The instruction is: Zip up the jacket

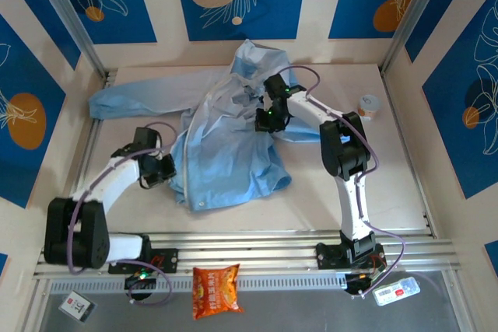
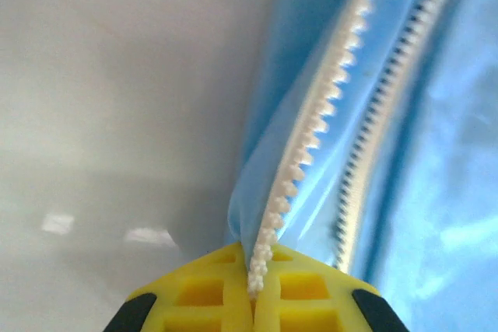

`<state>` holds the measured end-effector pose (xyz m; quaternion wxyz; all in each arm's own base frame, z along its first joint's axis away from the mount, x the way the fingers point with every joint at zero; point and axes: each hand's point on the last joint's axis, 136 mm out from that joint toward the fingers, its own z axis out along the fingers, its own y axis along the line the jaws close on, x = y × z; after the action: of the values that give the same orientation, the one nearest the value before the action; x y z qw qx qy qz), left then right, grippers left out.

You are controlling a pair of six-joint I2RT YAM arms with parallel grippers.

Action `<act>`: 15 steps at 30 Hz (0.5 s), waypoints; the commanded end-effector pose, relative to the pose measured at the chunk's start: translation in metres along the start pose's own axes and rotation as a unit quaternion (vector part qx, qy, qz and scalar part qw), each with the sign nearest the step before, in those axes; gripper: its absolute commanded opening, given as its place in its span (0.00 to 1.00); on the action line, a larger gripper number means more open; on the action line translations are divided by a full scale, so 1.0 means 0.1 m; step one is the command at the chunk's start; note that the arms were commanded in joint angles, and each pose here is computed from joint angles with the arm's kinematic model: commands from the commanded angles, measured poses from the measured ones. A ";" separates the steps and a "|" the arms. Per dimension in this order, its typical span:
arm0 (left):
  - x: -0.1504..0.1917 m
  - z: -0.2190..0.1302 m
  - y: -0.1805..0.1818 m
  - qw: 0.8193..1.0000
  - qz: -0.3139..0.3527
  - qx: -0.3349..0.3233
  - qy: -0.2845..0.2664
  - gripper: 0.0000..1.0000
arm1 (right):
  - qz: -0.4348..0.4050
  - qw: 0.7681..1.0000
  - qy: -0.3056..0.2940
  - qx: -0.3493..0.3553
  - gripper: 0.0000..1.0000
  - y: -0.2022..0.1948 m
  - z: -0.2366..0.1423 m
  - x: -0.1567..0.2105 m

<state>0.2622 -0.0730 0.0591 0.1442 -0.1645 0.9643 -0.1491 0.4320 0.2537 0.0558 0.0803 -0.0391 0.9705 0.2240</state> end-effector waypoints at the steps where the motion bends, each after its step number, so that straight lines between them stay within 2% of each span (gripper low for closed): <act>1: 0.45 -0.01 -0.17 0.999 -0.013 0.009 0.035 0.00 | -0.004 1.000 0.007 0.014 0.02 -0.15 -0.03 -0.05; 8: 0.90 0.15 -0.64 0.998 0.041 0.030 0.028 0.00 | 0.027 1.000 0.001 0.015 0.03 -0.42 -0.16 -0.08; 10: 0.93 0.19 -0.67 0.998 0.057 0.019 0.034 0.00 | 0.030 0.999 -0.006 0.014 0.06 -0.43 -0.22 -0.07; 12: 0.92 0.20 -0.69 0.996 0.075 0.012 0.038 0.00 | 0.024 0.999 -0.015 0.017 0.15 -0.41 -0.31 -0.04; 13: 0.89 0.18 -0.69 0.996 0.086 0.008 0.036 0.02 | 0.018 0.999 -0.021 0.017 0.20 -0.38 -0.36 -0.04; 15: 0.82 0.09 -0.68 0.994 0.110 -0.011 0.028 0.21 | 0.006 0.999 -0.034 0.021 0.31 -0.34 -0.46 -0.01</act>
<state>0.1985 -0.1687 0.0372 0.1076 -0.0711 0.9804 -0.1487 0.4311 0.2007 0.0416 0.0648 -0.0063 0.9776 0.2002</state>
